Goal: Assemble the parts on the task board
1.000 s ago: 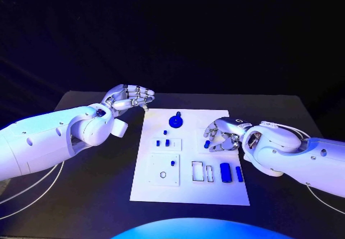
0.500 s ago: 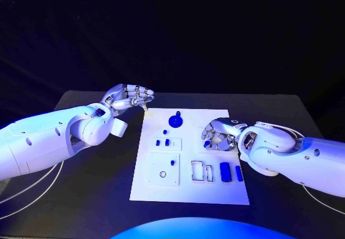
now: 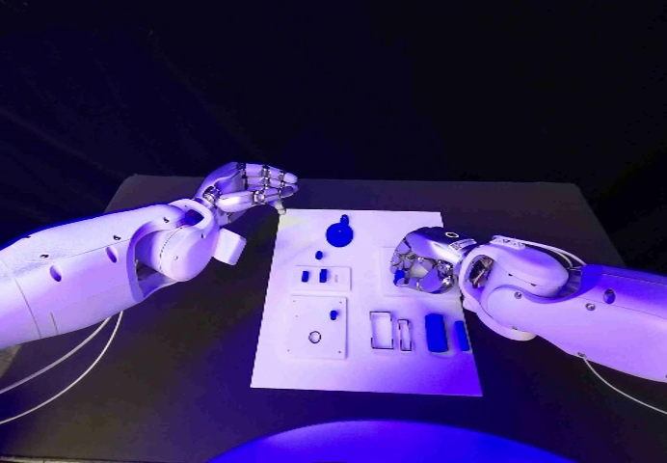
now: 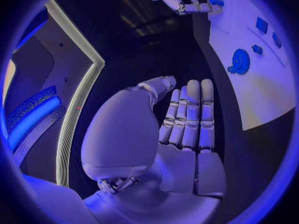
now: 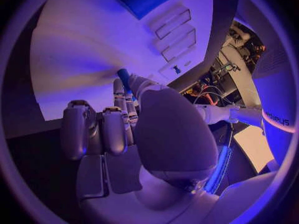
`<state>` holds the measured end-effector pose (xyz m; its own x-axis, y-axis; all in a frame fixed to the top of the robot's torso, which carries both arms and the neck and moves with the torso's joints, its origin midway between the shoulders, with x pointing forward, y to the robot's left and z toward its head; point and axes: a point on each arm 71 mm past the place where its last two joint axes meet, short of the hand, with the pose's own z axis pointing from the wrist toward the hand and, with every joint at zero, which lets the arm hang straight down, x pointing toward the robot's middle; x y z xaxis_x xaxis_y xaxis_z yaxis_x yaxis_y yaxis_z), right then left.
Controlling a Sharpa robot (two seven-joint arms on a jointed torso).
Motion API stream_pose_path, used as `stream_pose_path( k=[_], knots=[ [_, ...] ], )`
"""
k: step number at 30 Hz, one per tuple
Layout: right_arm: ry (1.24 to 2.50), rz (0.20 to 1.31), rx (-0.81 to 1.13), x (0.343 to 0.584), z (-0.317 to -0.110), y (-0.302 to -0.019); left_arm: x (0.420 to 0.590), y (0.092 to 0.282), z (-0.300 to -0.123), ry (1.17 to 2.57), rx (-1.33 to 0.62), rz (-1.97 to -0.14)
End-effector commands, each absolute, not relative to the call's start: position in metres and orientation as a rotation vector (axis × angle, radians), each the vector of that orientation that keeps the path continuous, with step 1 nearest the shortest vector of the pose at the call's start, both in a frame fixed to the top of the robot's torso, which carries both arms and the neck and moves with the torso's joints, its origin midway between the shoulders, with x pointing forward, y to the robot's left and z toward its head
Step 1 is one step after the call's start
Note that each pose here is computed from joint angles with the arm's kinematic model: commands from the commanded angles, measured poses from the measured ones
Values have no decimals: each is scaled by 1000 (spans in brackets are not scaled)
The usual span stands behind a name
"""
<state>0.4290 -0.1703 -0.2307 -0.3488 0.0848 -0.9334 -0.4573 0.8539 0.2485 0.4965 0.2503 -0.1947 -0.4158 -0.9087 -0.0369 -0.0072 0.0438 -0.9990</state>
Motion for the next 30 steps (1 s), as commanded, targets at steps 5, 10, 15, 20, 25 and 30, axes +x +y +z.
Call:
stream_pose_path(
  k=[5, 10, 15, 20, 25, 30],
  knots=[
    [1827, 582, -313, 426, -233, -166, 496, 250, -194, 1551, -953, -1487],
    [1803, 590, -303, 425, -231, -166, 496, 250, -194, 1551, -953, -1486],
    [1773, 609, -284, 424, -228, -165, 497, 250, -194, 1551, -953, -1485],
    [1753, 620, -260, 424, -224, -167, 497, 251, -194, 1551, -954, -1483],
    [1731, 626, -241, 424, -214, -170, 497, 251, -194, 1551, -955, -1482],
    [1690, 661, -226, 420, -196, -170, 498, 250, -195, 1550, -954, -1482]
  ],
)
